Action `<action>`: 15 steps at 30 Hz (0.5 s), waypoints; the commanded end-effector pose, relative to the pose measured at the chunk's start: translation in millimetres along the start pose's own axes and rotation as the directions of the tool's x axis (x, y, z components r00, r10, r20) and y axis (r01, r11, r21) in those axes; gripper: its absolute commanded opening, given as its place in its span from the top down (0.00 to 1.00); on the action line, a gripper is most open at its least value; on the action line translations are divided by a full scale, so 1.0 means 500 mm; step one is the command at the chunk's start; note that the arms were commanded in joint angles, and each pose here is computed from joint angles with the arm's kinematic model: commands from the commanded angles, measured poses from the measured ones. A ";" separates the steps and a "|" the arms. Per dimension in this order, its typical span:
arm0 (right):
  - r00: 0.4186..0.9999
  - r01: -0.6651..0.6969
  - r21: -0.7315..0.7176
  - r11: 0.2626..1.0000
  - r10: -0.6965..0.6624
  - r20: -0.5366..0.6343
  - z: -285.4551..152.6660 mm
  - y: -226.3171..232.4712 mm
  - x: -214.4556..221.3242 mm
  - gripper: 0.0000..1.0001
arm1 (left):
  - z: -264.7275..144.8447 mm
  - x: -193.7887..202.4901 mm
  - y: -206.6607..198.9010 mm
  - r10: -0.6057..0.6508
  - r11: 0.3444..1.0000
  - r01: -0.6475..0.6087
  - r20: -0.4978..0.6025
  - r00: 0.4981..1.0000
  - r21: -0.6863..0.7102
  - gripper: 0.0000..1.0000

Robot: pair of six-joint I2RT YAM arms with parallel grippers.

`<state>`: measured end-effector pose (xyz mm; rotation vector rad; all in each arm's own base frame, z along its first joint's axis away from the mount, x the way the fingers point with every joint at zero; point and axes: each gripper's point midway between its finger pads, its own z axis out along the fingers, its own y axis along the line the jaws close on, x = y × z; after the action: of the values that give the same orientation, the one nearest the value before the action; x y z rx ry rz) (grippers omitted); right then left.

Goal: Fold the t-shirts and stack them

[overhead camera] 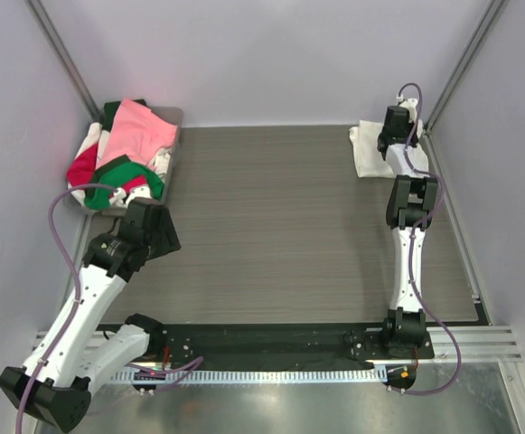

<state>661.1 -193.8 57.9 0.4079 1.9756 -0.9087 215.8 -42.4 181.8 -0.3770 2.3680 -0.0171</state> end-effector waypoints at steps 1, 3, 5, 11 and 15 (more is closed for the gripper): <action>0.952 -0.173 0.094 0.981 0.142 0.269 -0.001 -0.064 -0.168 0.98 | 0.004 -0.015 -0.004 -0.021 1.000 0.021 0.025 0.999 -0.002 0.38; 0.925 -0.235 0.079 0.969 0.198 0.323 -0.003 -0.069 -0.197 0.47 | 0.006 -0.014 -0.003 -0.019 1.000 0.019 0.021 1.000 -0.006 0.38; 0.909 -0.297 0.080 0.952 0.256 0.329 -0.014 -0.077 -0.209 0.06 | 0.004 -0.015 -0.002 -0.023 1.000 0.023 0.027 0.999 -0.006 0.38; 0.867 -0.445 0.168 0.879 0.377 0.325 -0.164 -0.173 -0.291 0.00 | 0.008 -0.009 -0.012 -0.010 1.000 0.010 0.005 1.000 0.014 0.37; 0.826 -0.509 0.054 0.859 0.470 0.310 -0.308 -0.239 -0.382 0.00 | 0.002 -0.012 -0.015 -0.012 0.999 0.012 0.013 1.000 0.033 0.37</action>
<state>637.1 -176.4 167.4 0.6172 1.7038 -0.9235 216.5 -45.0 177.8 -0.3705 2.3897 -0.0203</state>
